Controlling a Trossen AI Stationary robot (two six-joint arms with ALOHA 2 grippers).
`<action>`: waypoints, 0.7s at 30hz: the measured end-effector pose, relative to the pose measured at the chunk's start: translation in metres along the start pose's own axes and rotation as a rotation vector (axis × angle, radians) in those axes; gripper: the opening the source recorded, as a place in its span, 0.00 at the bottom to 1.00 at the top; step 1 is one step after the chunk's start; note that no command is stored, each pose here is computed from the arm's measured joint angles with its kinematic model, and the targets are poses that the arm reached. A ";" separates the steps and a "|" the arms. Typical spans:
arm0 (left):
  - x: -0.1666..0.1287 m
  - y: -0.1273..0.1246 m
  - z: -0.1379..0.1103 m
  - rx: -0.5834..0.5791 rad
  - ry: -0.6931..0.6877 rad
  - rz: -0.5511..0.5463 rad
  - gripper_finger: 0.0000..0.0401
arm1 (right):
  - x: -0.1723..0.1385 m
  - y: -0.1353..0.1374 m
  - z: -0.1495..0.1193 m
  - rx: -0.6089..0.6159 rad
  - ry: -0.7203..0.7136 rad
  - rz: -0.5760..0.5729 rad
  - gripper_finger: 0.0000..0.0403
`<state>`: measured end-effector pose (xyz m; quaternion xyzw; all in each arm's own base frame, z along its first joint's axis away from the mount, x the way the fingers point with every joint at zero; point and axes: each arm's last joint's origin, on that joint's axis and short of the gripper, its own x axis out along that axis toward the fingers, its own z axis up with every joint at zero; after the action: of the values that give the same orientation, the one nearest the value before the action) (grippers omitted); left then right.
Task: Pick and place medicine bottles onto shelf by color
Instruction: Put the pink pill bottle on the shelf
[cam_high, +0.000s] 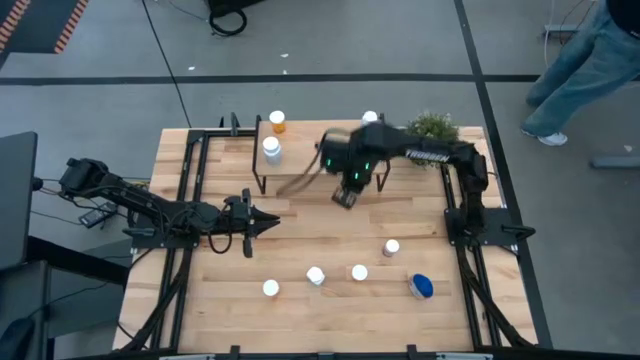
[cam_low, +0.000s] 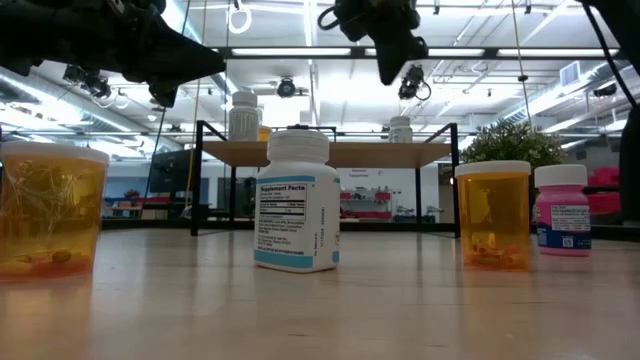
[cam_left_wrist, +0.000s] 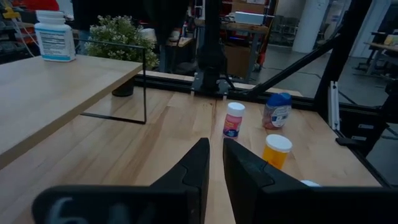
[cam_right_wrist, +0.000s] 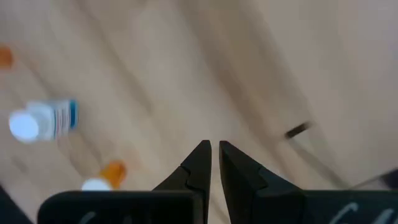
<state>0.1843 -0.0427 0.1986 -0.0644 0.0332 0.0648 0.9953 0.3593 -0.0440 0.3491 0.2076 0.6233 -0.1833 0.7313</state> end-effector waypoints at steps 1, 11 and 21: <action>0.000 -0.001 0.000 -0.001 0.002 -0.008 0.13 | 0.006 0.008 -0.004 -0.010 0.017 -0.005 0.10; -0.002 -0.006 -0.002 -0.008 0.019 -0.042 0.14 | 0.055 0.069 -0.044 -0.093 0.095 0.000 0.10; -0.006 -0.013 -0.007 -0.015 0.061 -0.079 0.14 | 0.083 0.058 -0.091 -0.090 0.224 -0.081 0.10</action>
<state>0.1797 -0.0575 0.1935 -0.0751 0.0604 0.0237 0.9951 0.3269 0.0522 0.2587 0.1683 0.7164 -0.1601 0.6579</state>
